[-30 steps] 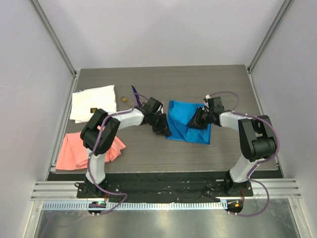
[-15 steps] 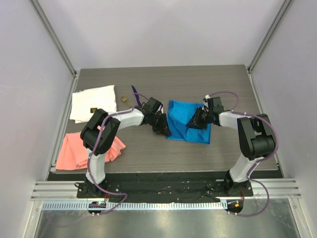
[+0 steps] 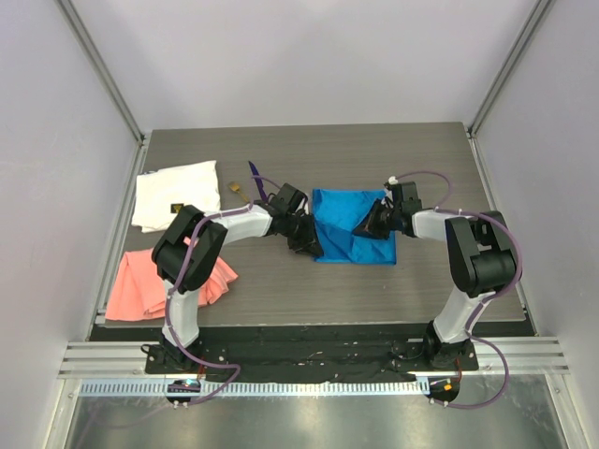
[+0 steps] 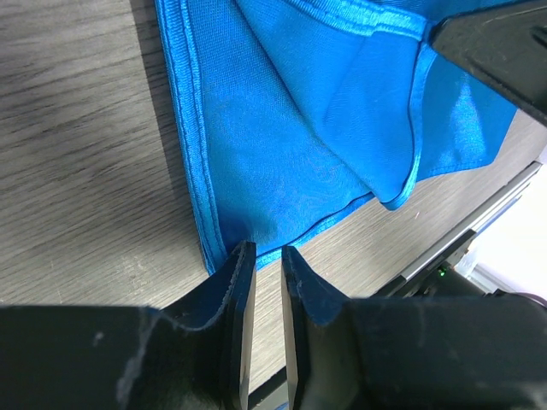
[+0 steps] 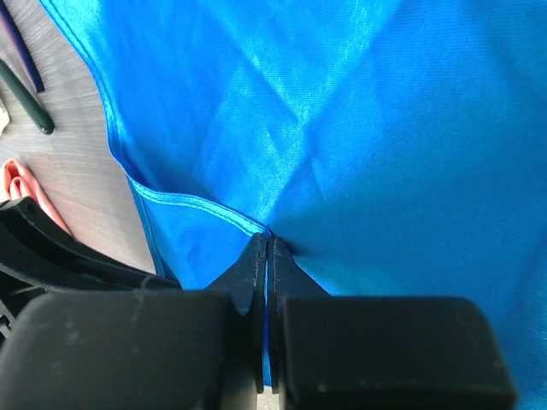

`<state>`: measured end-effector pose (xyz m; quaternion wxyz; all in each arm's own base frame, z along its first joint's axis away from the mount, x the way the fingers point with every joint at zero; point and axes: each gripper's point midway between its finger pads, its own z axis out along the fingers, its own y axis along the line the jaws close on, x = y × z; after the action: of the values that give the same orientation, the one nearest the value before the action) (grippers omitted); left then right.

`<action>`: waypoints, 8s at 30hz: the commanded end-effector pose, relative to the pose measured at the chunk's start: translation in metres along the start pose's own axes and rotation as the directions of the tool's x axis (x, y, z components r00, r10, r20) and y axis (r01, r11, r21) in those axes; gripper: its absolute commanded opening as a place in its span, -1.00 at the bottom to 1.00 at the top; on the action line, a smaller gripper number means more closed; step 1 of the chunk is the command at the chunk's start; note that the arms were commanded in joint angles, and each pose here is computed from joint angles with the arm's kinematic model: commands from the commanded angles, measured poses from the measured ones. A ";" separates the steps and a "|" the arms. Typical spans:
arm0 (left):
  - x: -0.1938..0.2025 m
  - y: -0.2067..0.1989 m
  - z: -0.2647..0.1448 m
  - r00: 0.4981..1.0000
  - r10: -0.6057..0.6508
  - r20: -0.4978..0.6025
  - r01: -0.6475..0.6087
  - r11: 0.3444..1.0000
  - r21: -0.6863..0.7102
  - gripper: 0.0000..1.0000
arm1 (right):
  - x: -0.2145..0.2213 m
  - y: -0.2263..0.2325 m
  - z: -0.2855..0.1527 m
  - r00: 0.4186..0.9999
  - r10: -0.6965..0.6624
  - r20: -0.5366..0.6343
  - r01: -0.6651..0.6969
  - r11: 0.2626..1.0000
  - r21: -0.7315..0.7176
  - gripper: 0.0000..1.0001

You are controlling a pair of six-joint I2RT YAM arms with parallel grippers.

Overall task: Fold the napkin into a case and place the utensils inside
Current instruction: Pick up the top corner of the square-folded napkin from the center of the board, then fold the top corner of the square-folded napkin at the center of the board, then smooth out the upper triangle-folded napkin at the center of the board, then rotate the upper triangle-folded napkin at the center of the board.

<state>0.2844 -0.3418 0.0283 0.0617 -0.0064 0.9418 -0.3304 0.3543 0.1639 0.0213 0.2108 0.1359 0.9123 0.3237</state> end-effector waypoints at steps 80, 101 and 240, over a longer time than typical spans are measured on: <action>-0.010 -0.007 -0.001 0.999 0.023 0.032 -0.023 1.000 0.005 -0.62 | -0.190 -0.049 -0.020 0.952 -0.226 0.204 0.173 0.953 0.248 -0.82; -0.171 -0.112 -0.029 0.970 -0.101 0.222 -0.006 0.900 0.435 -0.67 | -0.090 0.021 -0.091 0.976 -0.060 0.207 0.079 0.993 -0.082 -0.38; 0.051 -0.015 0.048 0.997 0.037 -0.061 -0.038 0.999 -0.029 -0.63 | -0.005 -0.076 -0.052 0.988 -0.102 0.117 0.055 0.936 0.347 -0.98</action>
<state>0.2905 -0.3697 0.0230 0.1276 0.0308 0.9384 -0.3196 0.3074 0.1135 0.0174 0.2440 0.1806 0.9202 0.2470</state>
